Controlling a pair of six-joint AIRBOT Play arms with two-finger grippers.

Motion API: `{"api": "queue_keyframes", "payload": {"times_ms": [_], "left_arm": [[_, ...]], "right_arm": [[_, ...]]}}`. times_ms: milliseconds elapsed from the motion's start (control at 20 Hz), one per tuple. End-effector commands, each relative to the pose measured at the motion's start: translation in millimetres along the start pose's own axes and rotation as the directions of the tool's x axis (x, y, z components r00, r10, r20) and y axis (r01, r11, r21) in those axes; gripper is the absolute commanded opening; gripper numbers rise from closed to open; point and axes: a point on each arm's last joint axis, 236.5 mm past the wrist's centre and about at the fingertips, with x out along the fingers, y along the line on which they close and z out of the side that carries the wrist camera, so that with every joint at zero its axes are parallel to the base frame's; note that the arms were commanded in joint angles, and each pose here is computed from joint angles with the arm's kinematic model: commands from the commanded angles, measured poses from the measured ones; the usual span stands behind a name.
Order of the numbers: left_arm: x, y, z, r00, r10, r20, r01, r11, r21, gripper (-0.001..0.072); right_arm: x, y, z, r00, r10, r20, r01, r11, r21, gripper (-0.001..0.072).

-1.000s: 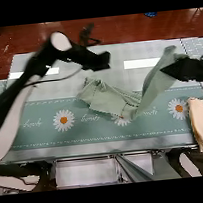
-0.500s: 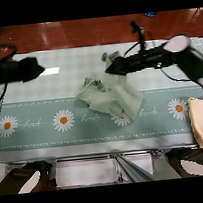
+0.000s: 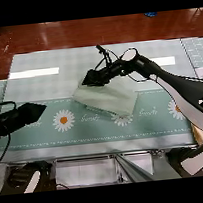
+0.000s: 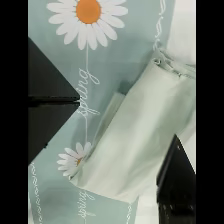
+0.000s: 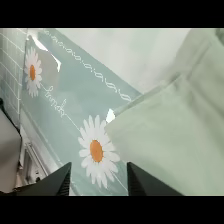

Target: Fold the shirts.

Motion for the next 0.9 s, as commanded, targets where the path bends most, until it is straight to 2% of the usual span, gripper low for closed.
{"api": "queue_keyframes", "payload": {"times_ms": [0,100,200,300,400,550,650,850], "left_arm": [[9,7,-4,1.0,0.003,0.003,-0.002,0.999,-0.032,0.0025],[13,9,-5,1.0,0.008,-0.009,-0.009,0.999,-0.037,0.0025],[16,12,-9,1.0,0.014,-0.022,-0.015,0.999,-0.033,0.0025],[20,16,-14,0.999,0.021,-0.036,-0.022,0.999,-0.036,0.0025],[22,19,-17,0.999,0.025,-0.044,-0.027,0.999,-0.04,0.0025],[22,19,-17,0.999,0.026,-0.045,-0.027,0.999,-0.04,0.0025],[22,19,-16,0.999,0.025,-0.041,-0.026,0.999,-0.041,0.0025],[22,14,-17,0.999,0.001,-0.044,-0.003,0.998,-0.055,0.0025]], "right_arm": [[-49,1,3,0.999,0.036,-0.031,-0.036,0.999,-0.005,0.0409],[-113,-23,8,0.999,-0.052,-0.011,0.052,0.999,-0.014,0.0408],[-173,-65,-5,0.969,-0.246,0.013,0.245,0.968,0.052,0.0408],[-222,-115,-39,0.882,-0.469,0.041,0.455,0.872,0.178,0.0408],[-246,-158,-82,0.786,-0.608,0.113,0.558,0.776,0.295,0.0409],[-227,-189,-147,0.758,-0.621,0.199,0.452,0.72,0.526,0.0408],[-196,-186,-172,0.798,-0.565,0.21,0.366,0.731,0.575,0.0409],[-161,-182,-173,0.828,-0.518,0.213,0.313,0.744,0.591,0.0408]]}}
